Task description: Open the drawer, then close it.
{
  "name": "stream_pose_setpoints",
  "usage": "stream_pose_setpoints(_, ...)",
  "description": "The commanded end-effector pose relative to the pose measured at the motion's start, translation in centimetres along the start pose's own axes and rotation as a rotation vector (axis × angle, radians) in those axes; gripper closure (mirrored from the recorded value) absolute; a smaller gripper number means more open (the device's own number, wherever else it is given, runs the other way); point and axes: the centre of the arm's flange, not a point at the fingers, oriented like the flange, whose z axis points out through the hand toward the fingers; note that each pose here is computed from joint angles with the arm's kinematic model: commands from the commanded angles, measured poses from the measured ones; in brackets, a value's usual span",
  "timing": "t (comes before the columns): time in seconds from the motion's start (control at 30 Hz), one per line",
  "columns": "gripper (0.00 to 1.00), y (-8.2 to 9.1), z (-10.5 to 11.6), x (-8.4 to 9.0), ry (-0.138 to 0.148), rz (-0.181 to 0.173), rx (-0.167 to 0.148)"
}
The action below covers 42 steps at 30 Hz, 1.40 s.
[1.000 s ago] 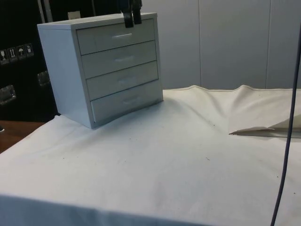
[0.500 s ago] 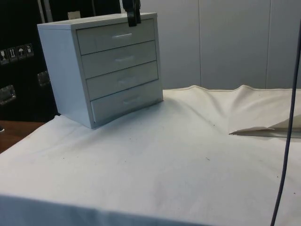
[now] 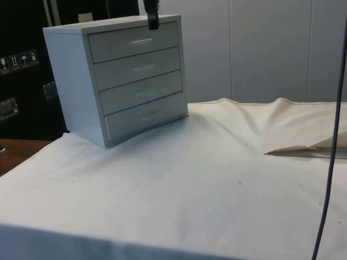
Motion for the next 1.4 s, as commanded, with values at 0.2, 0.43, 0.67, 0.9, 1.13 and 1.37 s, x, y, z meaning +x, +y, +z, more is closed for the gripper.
stream_pose_setpoints(0.2, 0.0, 0.5, 0.1, 0.1, 0.045, -0.054, -0.024)
stream_pose_setpoints(0.43, 0.0, 0.6, 0.7, 0.2, 0.064, -0.095, -0.041)
stream_pose_setpoints(0.67, 0.0, 0.7, 1.5, 0.3, 0.076, -0.14, -0.065)
stream_pose_setpoints(0.9, 0.0, 0.7, 2.2, 0.4, 0.083, -0.184, -0.086)
stream_pose_setpoints(1.13, 0.0, 0.7, 2.8, 0.4, 0.084, -0.22, -0.093)
stream_pose_setpoints(1.37, 0.0, 0.7, 3.6, 0.6, 0.088, -0.283, -0.135)
